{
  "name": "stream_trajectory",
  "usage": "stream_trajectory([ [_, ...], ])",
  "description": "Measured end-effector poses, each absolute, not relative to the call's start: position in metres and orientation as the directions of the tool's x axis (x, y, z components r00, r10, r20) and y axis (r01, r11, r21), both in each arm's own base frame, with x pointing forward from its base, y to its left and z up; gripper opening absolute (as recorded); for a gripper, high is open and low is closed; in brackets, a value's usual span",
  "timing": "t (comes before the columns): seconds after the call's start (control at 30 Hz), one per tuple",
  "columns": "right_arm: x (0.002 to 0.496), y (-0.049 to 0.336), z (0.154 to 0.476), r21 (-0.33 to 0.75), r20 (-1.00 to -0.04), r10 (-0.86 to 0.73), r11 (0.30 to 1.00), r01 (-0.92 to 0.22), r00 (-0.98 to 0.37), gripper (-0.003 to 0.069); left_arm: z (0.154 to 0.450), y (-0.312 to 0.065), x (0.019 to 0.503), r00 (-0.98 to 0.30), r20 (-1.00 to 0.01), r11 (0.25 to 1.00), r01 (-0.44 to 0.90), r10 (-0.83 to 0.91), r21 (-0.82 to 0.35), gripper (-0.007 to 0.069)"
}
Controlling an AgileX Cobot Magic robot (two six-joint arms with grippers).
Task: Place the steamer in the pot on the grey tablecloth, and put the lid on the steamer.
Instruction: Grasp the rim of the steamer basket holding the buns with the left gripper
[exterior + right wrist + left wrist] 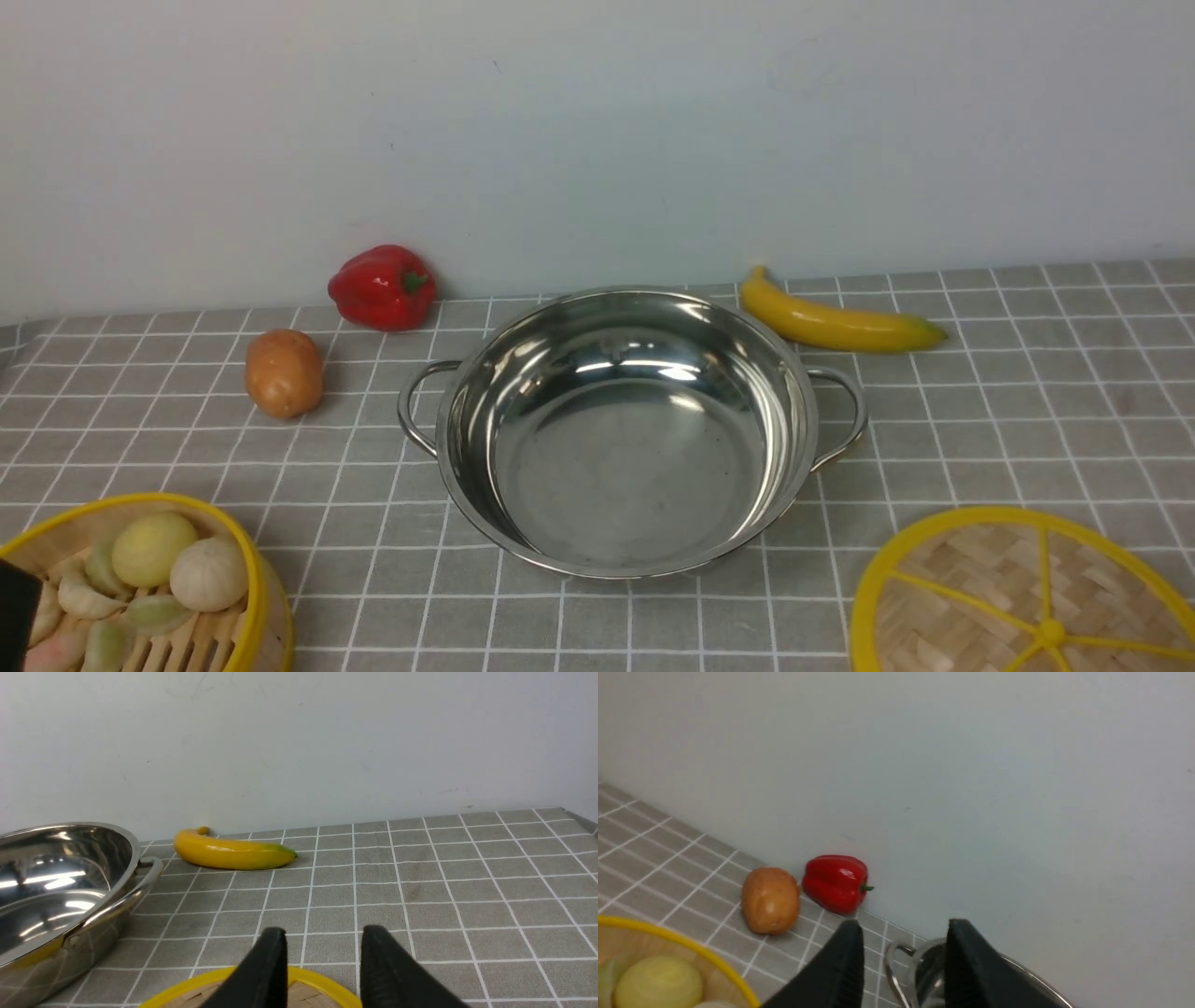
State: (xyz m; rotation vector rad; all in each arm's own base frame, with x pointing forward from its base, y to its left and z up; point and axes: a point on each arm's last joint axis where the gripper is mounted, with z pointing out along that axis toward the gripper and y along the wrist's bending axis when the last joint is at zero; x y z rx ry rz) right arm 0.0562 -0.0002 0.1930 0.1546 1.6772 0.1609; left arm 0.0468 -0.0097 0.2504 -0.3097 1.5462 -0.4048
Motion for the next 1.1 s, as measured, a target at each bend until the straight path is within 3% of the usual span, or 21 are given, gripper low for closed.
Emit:
stream_trajectory([
  [0.1,0.056,0.000,0.193,0.196,-0.974,0.196,0.981,0.007,-0.112,0.0243,0.287,-0.018,0.042,-0.162,-0.948,0.950,0.109,-0.274,-0.293,0.0243],
  [0.2,0.056,0.000,0.193,0.196,-0.974,0.196,0.981,0.007,-0.112,0.0243,0.310,-0.023,0.044,-0.336,-0.929,0.966,0.144,-0.158,-0.217,0.0243],
  [0.3,0.056,0.000,0.193,0.196,-0.974,0.196,0.981,0.007,-0.112,0.0243,0.327,-0.022,0.052,-0.542,-0.841,0.977,0.182,0.006,-0.110,0.0243],
  [0.33,0.056,0.000,0.193,0.196,-0.974,0.196,0.981,0.007,-0.112,0.0243,0.327,-0.022,0.052,-0.556,-0.831,0.975,0.196,0.020,-0.108,0.0243],
  [0.4,0.056,0.000,0.193,0.196,-0.974,0.196,0.981,0.007,-0.112,0.0243,0.332,-0.016,0.065,-0.694,-0.700,0.968,0.251,0.172,-0.010,0.0243],
  [0.5,0.056,0.000,0.193,0.196,-0.974,0.196,0.981,0.007,-0.112,0.0243,0.328,-0.008,0.090,-0.774,-0.580,0.959,0.278,0.253,0.047,0.0243],
  [0.7,0.056,0.000,0.193,0.196,-0.974,0.196,0.981,0.007,-0.112,0.0243,0.306,-0.001,0.129,-0.870,-0.401,0.952,0.306,0.286,0.015,0.0243],
  [0.83,0.056,0.000,0.193,0.196,-0.974,0.196,0.981,0.007,-0.112,0.0243,0.274,0.002,0.165,-0.939,-0.203,0.951,0.299,0.279,-0.075,0.0243],
  [1.1,0.056,0.000,0.193,0.196,-0.974,0.196,0.981,0.007,-0.112,0.0243,0.234,0.004,0.198,-0.964,-0.044,0.951,0.266,0.262,-0.159,0.0243],
])
